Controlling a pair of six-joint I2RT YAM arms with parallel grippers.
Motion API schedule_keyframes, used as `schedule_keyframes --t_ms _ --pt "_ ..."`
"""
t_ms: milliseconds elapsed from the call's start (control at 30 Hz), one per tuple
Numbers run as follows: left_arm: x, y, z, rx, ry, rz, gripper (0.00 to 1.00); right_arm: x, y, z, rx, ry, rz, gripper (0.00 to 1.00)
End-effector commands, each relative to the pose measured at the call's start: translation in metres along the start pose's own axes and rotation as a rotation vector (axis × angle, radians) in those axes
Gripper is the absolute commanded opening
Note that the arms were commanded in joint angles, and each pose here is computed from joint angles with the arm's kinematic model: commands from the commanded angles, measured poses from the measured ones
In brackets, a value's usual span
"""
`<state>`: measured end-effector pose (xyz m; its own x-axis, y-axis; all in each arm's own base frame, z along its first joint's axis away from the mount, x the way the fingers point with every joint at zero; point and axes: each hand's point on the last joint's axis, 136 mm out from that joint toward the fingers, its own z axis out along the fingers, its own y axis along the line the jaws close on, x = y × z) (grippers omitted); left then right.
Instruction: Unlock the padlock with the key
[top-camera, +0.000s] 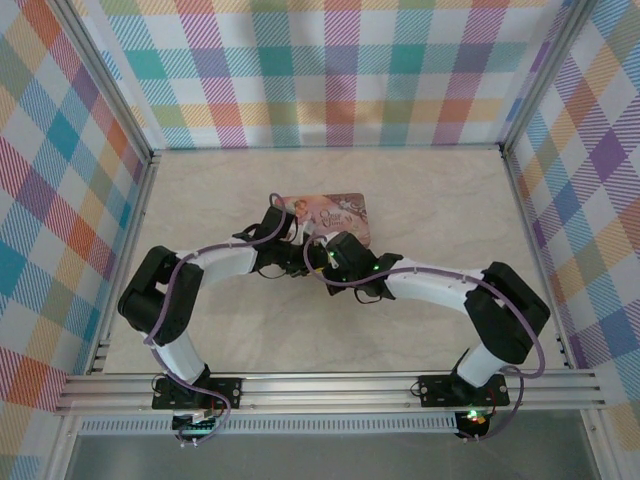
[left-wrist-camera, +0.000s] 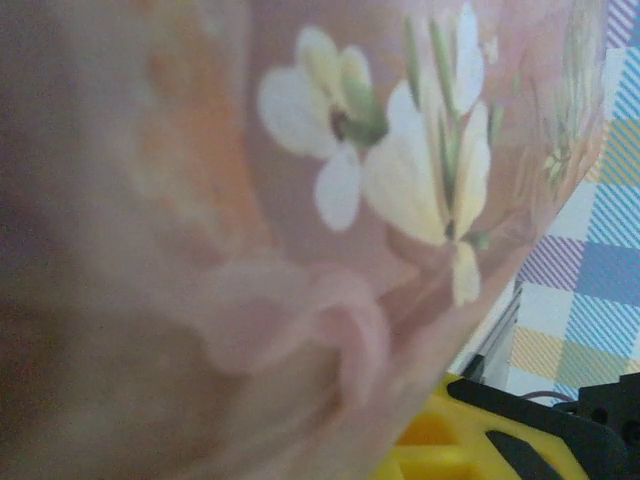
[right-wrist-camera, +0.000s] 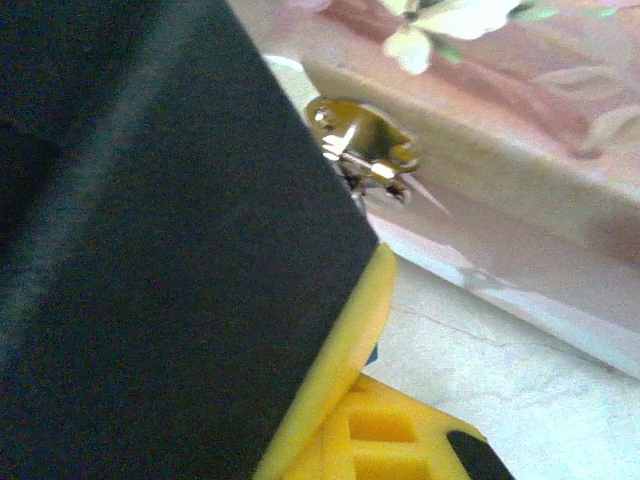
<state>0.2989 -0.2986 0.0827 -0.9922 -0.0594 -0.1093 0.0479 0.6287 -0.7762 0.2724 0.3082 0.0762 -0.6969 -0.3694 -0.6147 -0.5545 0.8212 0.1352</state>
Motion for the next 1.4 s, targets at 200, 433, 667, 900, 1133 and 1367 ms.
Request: schedule_keyframes --t_ms 200,433,667,900,1133,1367 --pt "0.010 0.023 0.009 -0.038 0.005 -0.026 0.32 0.019 0.008 0.023 -0.050 0.046 0.050 0.00" --pt "0.015 0.029 -0.005 -0.085 -0.023 -0.014 0.37 0.021 0.011 0.029 -0.067 0.061 0.034 0.00" --pt "0.016 0.037 -0.022 -0.141 -0.065 -0.012 0.37 0.017 0.018 0.027 -0.103 0.061 0.024 0.00" --pt "0.012 0.037 -0.046 -0.188 -0.138 0.011 0.38 0.012 0.016 0.026 -0.090 0.053 0.010 0.00" --pt "-0.005 0.042 -0.092 -0.251 -0.313 0.006 0.47 0.011 0.016 0.025 -0.088 0.048 0.006 0.00" --pt "-0.035 0.047 -0.134 -0.315 -0.489 -0.008 0.68 0.009 0.017 0.024 -0.094 0.041 0.013 0.03"
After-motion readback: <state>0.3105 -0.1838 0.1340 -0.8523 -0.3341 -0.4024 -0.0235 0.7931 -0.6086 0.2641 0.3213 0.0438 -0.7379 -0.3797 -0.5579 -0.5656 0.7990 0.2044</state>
